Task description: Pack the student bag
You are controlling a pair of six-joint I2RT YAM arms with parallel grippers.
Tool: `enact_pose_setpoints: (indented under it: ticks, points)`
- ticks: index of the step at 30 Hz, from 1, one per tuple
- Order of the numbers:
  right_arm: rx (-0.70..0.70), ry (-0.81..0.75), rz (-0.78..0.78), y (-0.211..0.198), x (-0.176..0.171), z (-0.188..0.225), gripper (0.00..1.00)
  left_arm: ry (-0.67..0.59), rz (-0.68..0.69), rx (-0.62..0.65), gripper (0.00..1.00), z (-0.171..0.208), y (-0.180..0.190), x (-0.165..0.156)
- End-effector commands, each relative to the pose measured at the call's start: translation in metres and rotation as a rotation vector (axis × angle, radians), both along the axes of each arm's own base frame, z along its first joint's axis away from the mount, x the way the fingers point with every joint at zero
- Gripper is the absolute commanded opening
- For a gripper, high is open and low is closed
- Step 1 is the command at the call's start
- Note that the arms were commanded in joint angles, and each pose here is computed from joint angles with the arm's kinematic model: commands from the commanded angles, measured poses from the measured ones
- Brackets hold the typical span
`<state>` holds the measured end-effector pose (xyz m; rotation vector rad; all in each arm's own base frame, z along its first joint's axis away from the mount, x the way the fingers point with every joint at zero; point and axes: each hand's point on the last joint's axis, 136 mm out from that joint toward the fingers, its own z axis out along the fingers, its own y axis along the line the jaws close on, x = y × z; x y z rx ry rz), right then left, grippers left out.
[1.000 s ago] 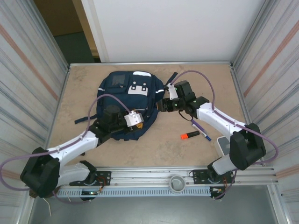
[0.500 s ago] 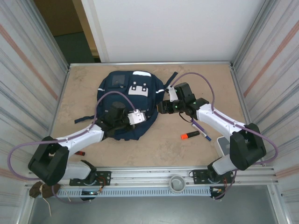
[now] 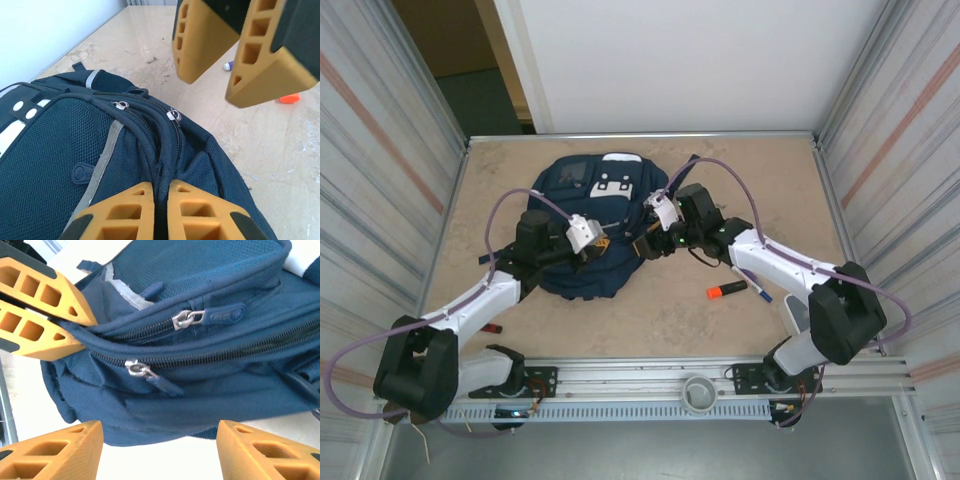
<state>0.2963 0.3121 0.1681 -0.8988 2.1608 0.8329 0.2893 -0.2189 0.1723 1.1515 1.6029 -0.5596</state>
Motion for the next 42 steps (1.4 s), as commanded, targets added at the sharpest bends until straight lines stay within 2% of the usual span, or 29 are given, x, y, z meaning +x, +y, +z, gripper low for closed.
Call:
enact_pose_setpoints:
  ticks: [1, 8, 14, 19, 23, 30, 42]
  points:
    - [0.023, -0.042, 0.089, 0.016, 0.006, 0.005, 0.59, -0.084, -0.073, -0.119, 0.04, 0.04, -0.01, -0.007]
    - [0.039, -0.028, 0.121, 0.03, 0.014, -0.005, 0.55, -0.078, -0.076, -0.115, 0.04, 0.039, -0.01, -0.007]
    - [0.05, -0.02, 0.155, 0.04, 0.016, -0.008, 0.48, -0.074, -0.077, -0.11, 0.04, 0.037, -0.009, -0.008]
    - [0.034, -0.021, 0.136, 0.035, 0.017, -0.011, 0.2, -0.074, -0.064, -0.1, 0.04, 0.034, -0.008, -0.006]
    - [0.001, -0.018, 0.043, 0.015, 0.027, -0.016, 0.07, -0.076, -0.058, -0.096, 0.05, 0.032, -0.005, -0.007]
    - [-0.016, 0.061, -0.153, -0.028, 0.054, -0.026, 0.0, -0.088, -0.07, -0.105, 0.05, 0.031, -0.001, -0.013]
    - [-0.124, 0.167, -0.403, -0.068, 0.094, -0.052, 0.0, -0.097, -0.06, -0.109, 0.06, 0.031, 0.005, -0.015]
